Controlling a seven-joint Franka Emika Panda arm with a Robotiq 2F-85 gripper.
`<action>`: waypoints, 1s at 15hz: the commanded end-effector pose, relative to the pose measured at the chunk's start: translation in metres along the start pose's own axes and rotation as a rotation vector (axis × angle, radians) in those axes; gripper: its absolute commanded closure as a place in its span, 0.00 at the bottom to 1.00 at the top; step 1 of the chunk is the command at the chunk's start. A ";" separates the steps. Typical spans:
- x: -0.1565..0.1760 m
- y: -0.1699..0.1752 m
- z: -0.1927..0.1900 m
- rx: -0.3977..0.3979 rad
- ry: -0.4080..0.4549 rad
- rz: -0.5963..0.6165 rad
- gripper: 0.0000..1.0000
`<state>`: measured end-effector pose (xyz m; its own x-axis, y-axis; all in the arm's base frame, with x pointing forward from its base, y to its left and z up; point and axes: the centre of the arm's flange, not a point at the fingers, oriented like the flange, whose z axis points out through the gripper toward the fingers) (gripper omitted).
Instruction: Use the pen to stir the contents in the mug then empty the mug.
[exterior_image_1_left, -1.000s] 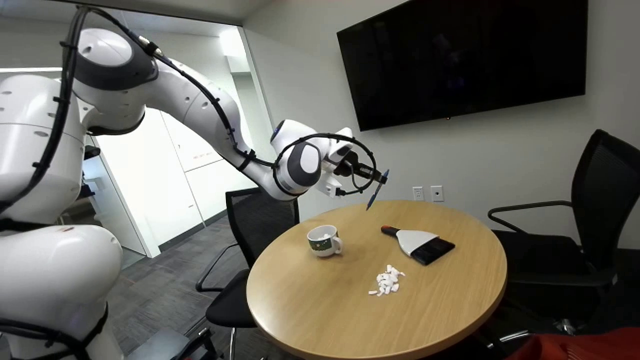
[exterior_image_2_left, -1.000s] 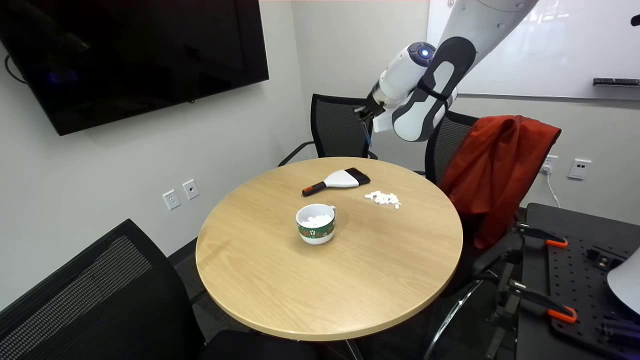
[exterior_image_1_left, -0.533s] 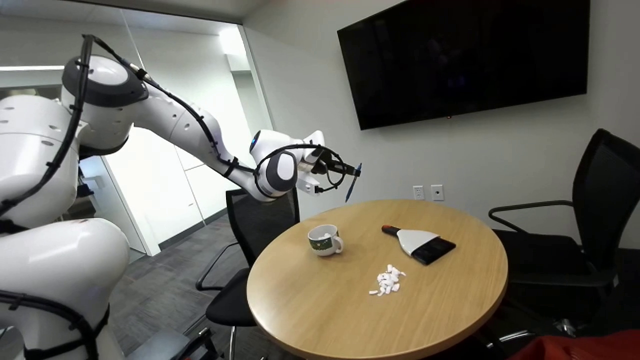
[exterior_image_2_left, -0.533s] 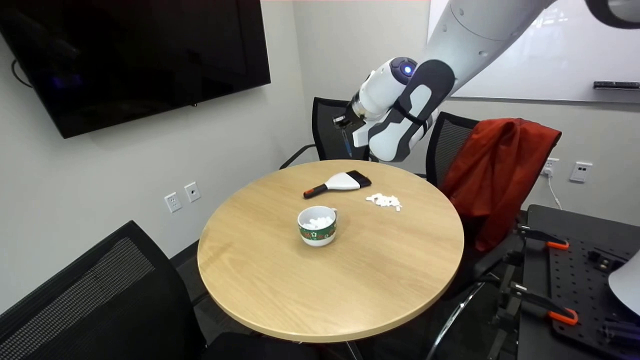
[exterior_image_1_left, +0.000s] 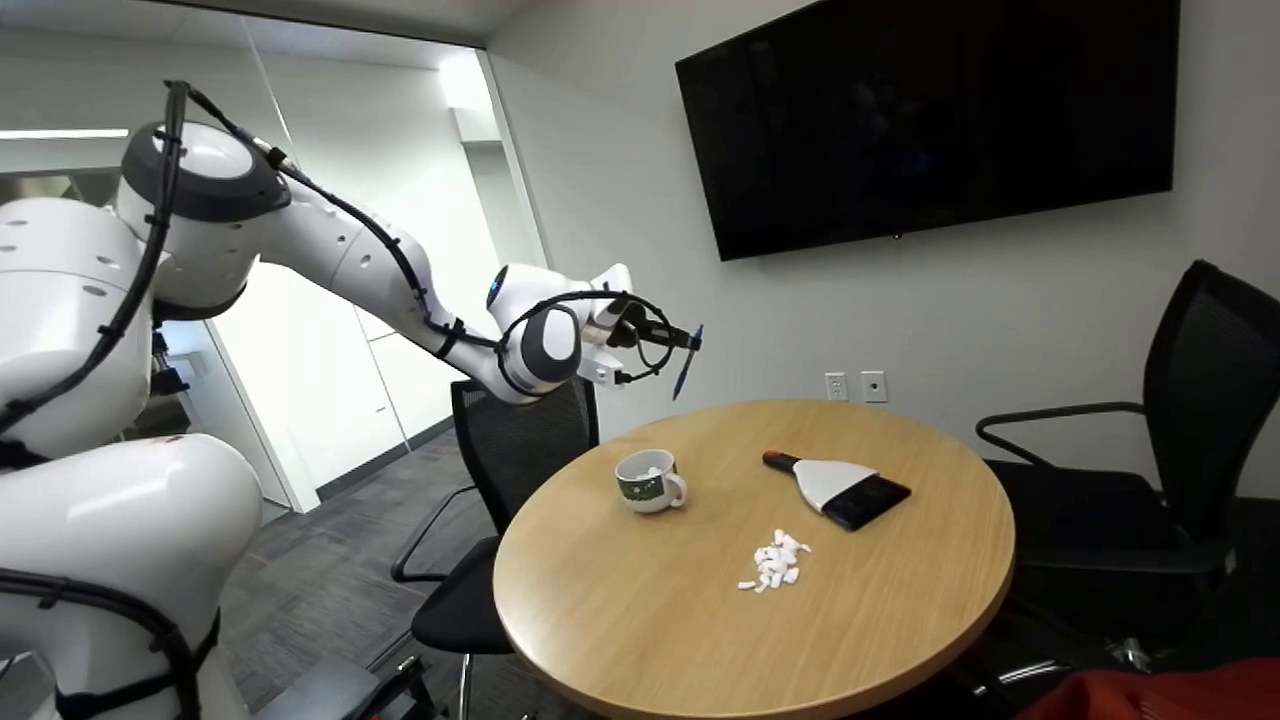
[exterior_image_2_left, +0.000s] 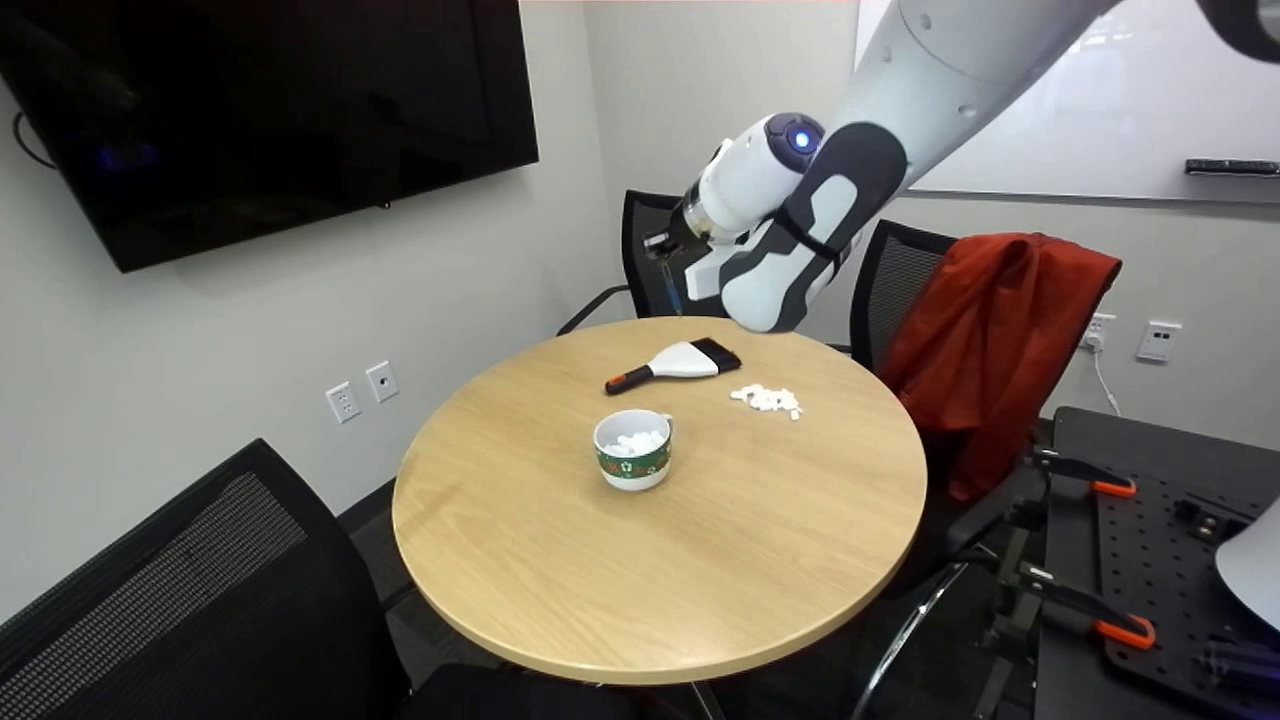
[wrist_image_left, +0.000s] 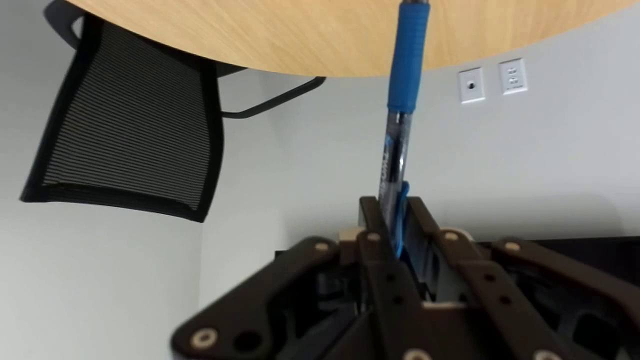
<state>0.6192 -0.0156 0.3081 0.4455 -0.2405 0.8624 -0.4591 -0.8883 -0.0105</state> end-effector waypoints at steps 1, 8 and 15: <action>-0.042 -0.058 -0.017 0.065 0.055 -0.018 0.96; -0.103 -0.099 -0.024 0.016 0.191 -0.065 0.96; -0.138 -0.100 -0.007 -0.026 0.173 -0.087 0.84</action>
<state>0.5984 0.1089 0.1930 0.3469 -0.0896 0.9336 -0.4456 -0.8916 0.0800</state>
